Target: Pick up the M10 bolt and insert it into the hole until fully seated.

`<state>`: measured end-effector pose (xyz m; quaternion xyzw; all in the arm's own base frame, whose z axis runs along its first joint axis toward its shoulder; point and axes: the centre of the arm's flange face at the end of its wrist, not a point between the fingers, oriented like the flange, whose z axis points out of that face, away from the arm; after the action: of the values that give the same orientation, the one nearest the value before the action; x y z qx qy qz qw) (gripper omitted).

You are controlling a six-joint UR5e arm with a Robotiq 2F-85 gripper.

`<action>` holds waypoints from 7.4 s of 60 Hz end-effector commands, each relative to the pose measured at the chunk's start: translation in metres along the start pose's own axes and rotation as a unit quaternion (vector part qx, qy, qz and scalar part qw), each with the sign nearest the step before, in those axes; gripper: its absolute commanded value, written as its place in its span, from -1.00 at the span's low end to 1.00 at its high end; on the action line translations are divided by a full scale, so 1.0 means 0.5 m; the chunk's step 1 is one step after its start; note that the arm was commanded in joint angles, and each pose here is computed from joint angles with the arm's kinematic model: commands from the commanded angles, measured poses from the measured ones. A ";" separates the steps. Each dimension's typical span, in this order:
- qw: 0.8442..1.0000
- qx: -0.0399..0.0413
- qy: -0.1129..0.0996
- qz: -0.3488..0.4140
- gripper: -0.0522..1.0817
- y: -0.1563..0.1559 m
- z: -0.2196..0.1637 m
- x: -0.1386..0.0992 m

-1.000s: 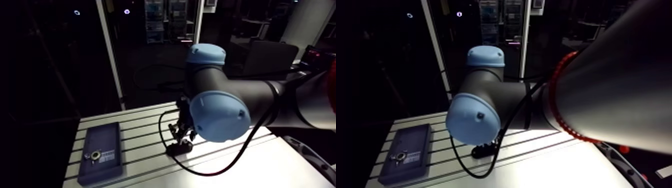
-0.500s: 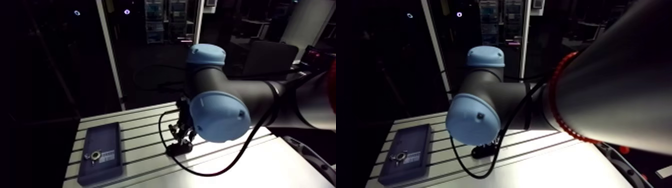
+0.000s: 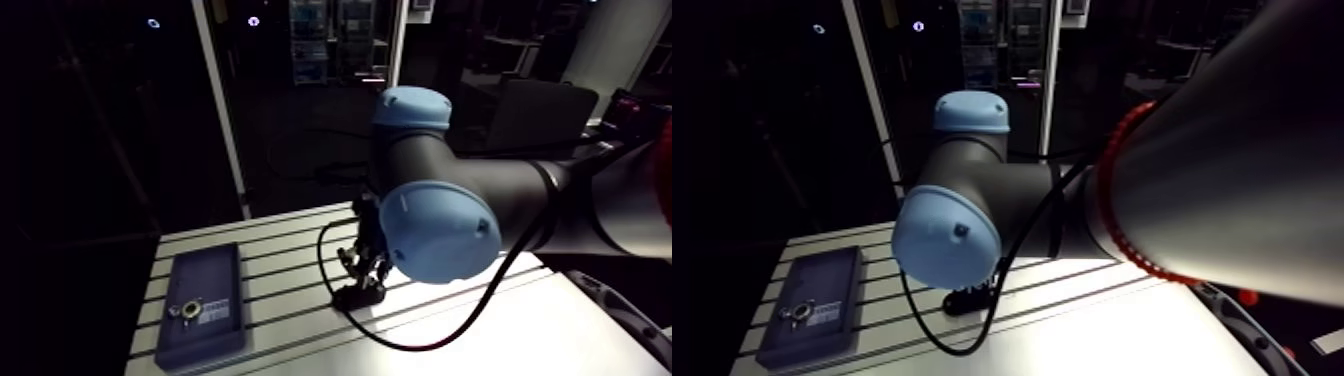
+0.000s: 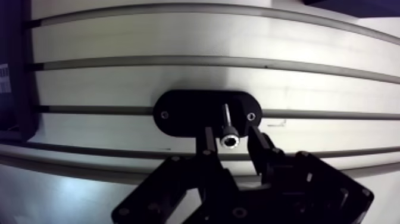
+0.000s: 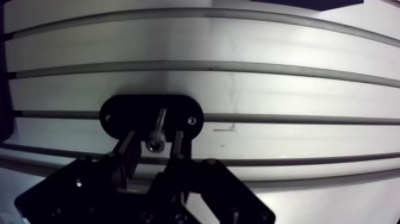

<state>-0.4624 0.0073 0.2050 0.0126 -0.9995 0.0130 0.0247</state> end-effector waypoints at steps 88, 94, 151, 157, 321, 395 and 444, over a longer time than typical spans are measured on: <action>1.000 -0.007 0.018 -0.002 0.59 0.001 -0.034 0.008; 1.000 -0.010 0.027 -0.002 0.63 0.001 -0.052 0.011; 0.999 0.011 -0.040 0.032 0.99 0.078 -0.318 0.260; 0.998 0.013 -0.058 0.035 0.99 0.091 -0.313 0.292; 0.981 0.003 -0.174 0.090 0.99 0.240 -0.125 0.433; 0.982 0.002 -0.167 0.092 0.99 0.247 -0.106 0.427; 0.981 0.003 -0.172 0.091 0.99 0.247 -0.090 0.423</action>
<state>-0.6748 0.1262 0.2596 -0.0764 -0.9860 0.0155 -0.1472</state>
